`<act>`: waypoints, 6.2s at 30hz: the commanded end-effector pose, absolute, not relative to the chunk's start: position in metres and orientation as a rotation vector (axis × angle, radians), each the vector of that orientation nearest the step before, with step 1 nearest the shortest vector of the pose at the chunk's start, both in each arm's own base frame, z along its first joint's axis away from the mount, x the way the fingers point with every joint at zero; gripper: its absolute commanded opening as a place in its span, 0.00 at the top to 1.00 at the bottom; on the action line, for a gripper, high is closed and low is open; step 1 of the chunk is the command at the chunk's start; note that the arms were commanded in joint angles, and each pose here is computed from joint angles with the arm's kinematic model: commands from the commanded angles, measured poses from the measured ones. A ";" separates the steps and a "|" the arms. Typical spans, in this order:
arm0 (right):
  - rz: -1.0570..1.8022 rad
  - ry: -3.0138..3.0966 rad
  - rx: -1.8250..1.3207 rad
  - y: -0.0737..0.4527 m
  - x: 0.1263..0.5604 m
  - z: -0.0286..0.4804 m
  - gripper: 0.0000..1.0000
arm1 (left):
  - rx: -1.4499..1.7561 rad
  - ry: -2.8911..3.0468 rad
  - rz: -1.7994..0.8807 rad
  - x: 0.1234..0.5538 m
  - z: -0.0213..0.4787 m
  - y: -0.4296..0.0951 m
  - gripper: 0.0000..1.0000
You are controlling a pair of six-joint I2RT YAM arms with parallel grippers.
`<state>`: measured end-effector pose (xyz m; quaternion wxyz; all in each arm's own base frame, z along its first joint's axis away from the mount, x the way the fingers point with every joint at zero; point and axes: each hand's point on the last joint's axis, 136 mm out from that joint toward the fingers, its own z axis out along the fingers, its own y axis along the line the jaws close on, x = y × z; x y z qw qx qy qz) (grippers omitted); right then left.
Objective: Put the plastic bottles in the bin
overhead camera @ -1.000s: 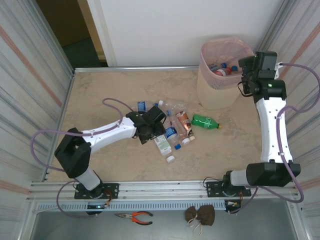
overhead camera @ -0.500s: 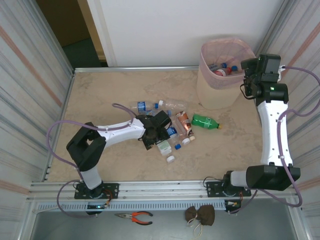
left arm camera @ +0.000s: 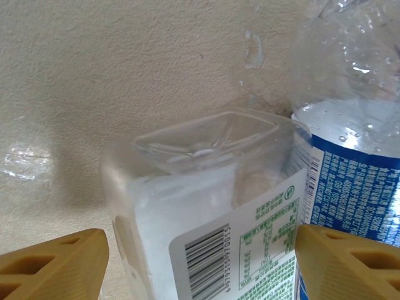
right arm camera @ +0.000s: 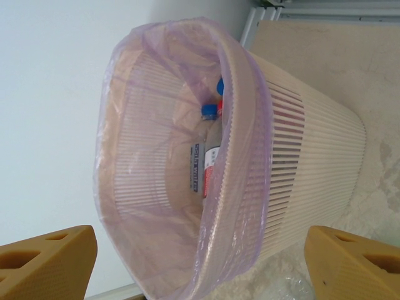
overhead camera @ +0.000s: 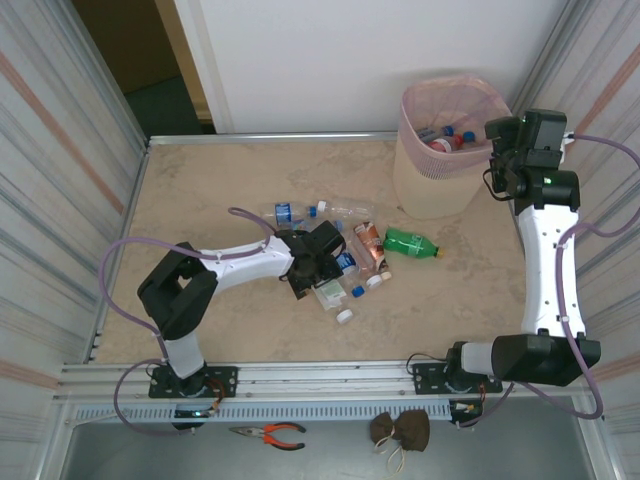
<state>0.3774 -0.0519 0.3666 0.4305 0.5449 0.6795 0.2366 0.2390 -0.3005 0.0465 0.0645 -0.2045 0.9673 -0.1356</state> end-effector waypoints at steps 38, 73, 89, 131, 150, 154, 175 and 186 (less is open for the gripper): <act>0.584 1.686 1.332 -0.056 0.369 0.368 0.16 | -0.711 2.982 -0.309 0.229 0.019 -0.283 0.21; 1.033 1.588 -0.447 0.139 0.249 0.443 0.14 | 0.136 1.817 -1.097 0.266 0.322 -0.252 0.41; 1.118 1.417 -1.030 0.247 0.159 0.429 0.07 | 0.833 1.230 -1.311 0.172 0.449 -0.282 0.40; 1.301 1.372 -1.162 0.301 0.137 0.442 0.44 | 0.950 1.072 -1.258 0.140 0.472 -0.280 0.16; 0.742 1.786 -0.420 0.156 0.329 0.460 0.51 | 0.803 1.193 -1.120 0.157 0.445 -0.253 0.08; 0.584 1.836 -0.356 0.124 0.372 0.453 0.51 | 0.802 1.220 -1.114 0.162 0.440 -0.255 0.08; 0.255 2.128 -0.355 0.046 0.495 0.373 0.49 | 0.765 1.274 -1.112 0.167 0.425 -0.252 0.08; 0.401 2.359 -0.373 0.056 0.510 0.292 0.48 | 0.740 1.303 -1.111 0.173 0.417 -0.253 0.08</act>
